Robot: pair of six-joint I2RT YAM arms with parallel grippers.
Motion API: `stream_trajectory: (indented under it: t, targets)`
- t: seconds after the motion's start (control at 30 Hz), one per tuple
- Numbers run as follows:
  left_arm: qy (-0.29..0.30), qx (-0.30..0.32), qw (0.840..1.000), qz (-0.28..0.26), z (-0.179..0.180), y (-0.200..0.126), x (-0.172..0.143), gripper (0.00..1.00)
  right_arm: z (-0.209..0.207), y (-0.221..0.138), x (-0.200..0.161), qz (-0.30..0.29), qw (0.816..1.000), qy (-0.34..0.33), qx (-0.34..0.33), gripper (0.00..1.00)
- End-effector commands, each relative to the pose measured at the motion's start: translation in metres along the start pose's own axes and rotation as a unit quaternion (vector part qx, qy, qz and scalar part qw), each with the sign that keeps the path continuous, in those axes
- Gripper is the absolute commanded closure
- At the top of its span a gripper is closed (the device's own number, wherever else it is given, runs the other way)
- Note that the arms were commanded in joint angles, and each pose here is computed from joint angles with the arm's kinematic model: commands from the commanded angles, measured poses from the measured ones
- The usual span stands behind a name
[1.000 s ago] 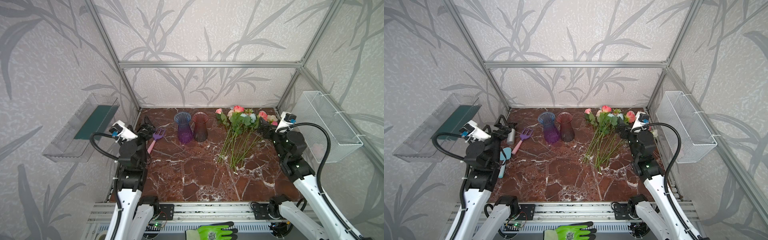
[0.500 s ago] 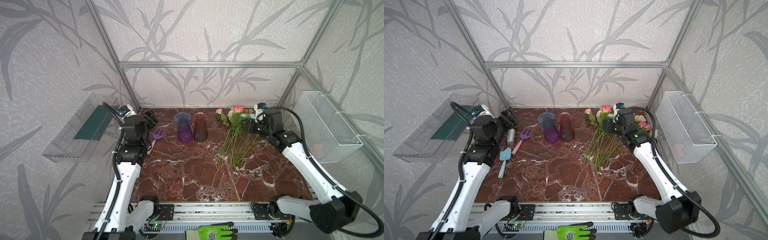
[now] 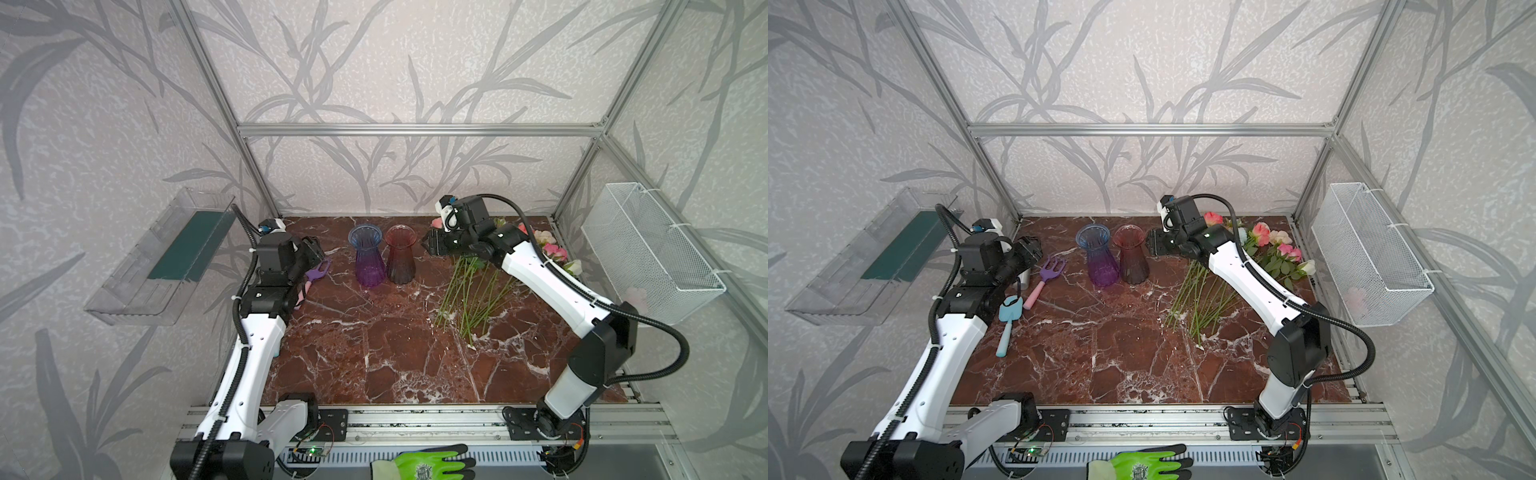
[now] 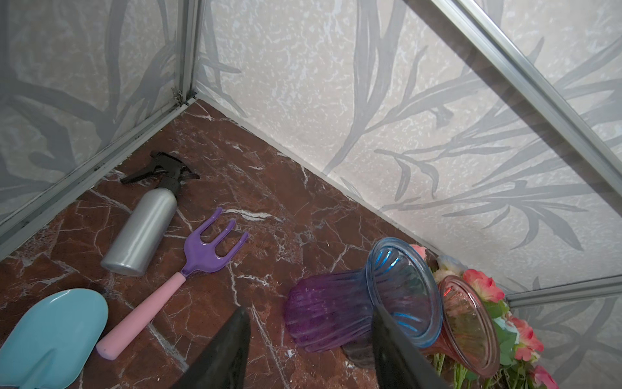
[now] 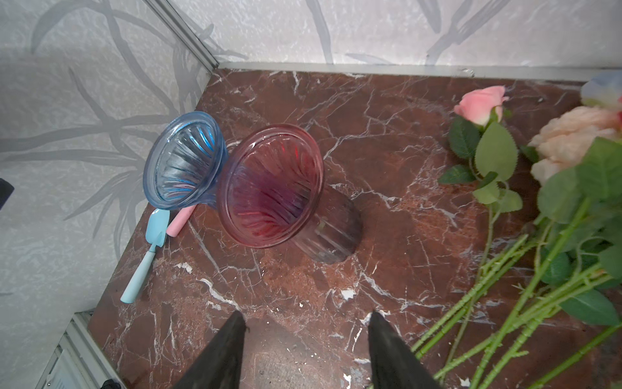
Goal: Arrange flowers in a vase
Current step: Pick up the vase from the top-center of the table.
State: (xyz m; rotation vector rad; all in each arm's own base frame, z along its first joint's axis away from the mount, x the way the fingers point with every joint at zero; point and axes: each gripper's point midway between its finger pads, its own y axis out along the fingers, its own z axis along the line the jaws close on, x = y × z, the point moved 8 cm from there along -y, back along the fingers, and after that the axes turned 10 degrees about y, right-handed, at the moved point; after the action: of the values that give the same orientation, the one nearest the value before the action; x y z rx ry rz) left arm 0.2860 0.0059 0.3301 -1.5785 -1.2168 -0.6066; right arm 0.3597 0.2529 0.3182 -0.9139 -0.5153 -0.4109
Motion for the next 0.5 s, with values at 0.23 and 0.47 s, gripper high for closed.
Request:
stream_trajectory:
  t: [0.23,0.47]
  targets:
    - [-0.017,-0.042,0.999,0.012,-0.004,0.006,-0.008,0.44,0.009,0.039,0.012,0.029,0.999,0.024,-0.005,0.49]
    - [-0.02,-0.045,0.999,0.005,-0.004,0.003,-0.007,0.45,0.01,0.069,0.023,0.039,0.998,0.04,-0.018,0.58]
